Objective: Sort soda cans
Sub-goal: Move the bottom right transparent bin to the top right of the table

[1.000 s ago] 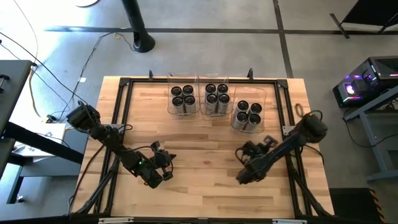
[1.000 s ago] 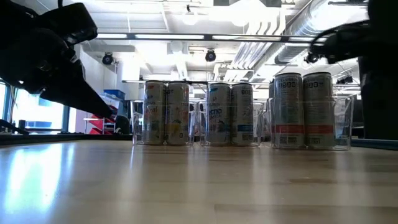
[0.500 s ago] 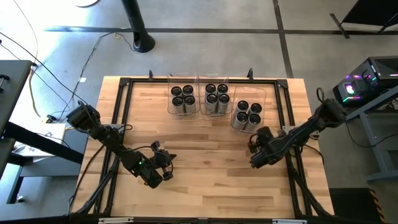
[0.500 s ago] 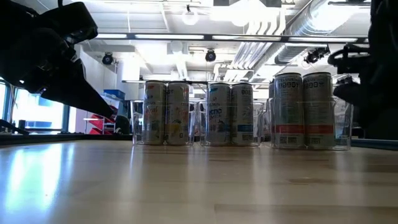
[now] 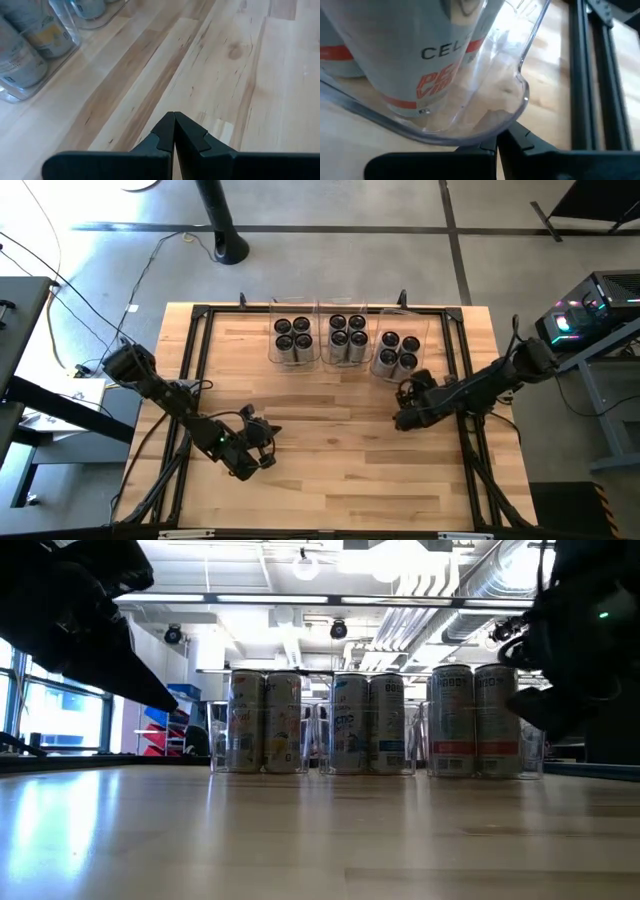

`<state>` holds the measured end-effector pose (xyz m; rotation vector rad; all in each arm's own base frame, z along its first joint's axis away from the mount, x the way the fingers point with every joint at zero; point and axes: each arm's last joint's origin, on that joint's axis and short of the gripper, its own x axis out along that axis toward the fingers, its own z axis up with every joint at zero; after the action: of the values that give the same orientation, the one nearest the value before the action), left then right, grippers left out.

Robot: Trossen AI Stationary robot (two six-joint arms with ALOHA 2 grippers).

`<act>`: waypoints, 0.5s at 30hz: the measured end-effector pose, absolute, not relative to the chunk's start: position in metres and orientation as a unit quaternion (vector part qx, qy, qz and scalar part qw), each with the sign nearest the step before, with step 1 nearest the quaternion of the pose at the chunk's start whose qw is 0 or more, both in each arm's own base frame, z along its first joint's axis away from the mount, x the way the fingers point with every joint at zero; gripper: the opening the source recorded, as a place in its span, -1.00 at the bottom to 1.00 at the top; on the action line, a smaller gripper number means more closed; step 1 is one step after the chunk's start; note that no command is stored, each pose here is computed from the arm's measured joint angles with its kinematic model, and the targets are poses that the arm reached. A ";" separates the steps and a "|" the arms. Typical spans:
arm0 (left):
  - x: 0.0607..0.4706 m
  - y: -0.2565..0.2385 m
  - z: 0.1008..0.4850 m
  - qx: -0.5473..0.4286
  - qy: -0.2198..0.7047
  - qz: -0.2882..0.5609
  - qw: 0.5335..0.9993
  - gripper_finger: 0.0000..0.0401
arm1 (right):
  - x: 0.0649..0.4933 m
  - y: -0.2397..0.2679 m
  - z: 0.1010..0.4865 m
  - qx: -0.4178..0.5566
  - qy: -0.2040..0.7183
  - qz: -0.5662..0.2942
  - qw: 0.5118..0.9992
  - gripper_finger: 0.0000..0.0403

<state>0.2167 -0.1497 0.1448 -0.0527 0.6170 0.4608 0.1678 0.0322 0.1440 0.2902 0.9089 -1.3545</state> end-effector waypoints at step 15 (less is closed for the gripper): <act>0.197 -0.125 0.174 -0.001 0.297 0.272 0.916 -1.00 | 0.155 0.018 0.174 0.127 0.519 -0.528 0.660 -1.00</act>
<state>0.1974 -0.1253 0.1744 -0.0025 0.6106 0.5589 0.1546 0.0177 0.1738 0.2863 1.1739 -1.1938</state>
